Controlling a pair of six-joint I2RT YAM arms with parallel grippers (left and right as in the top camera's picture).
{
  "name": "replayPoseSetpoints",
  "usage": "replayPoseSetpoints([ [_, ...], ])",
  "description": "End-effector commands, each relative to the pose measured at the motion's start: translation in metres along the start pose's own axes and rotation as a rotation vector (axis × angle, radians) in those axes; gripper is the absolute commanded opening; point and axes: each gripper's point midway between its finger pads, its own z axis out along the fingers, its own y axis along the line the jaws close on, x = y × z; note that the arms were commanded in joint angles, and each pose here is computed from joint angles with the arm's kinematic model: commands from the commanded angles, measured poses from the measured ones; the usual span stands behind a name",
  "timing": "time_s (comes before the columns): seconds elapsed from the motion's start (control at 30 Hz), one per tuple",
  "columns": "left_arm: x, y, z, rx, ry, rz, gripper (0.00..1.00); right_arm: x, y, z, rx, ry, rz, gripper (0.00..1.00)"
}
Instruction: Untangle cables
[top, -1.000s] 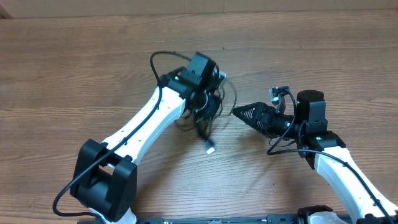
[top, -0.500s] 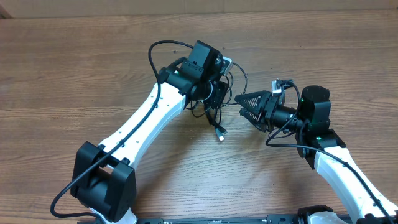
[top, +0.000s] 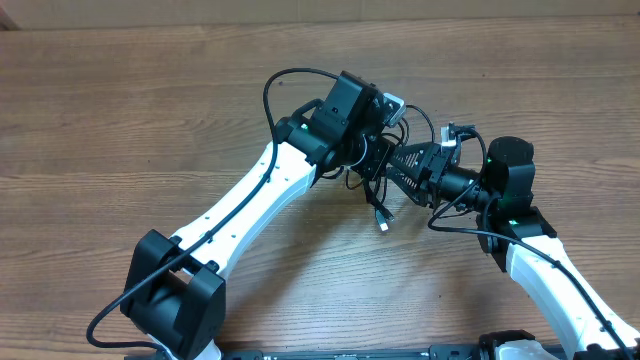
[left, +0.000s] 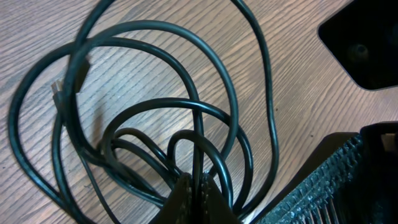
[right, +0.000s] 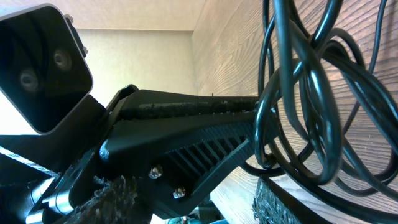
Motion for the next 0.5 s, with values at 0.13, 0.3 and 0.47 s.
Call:
replayPoseSetpoints([
  [0.13,-0.011,-0.035,-0.005,0.152,-0.024,0.026,0.04,-0.013,0.003,0.000,0.016,-0.073,-0.013,0.60],
  [0.3,-0.018,-0.044,-0.012,0.236,-0.042,0.025,0.04,-0.017,0.001,0.000,0.024,-0.094,-0.013,0.60],
  [0.47,-0.024,-0.052,-0.021,0.344,-0.051,-0.033,0.04,-0.022,0.000,-0.001,0.036,-0.122,-0.031,0.55],
])
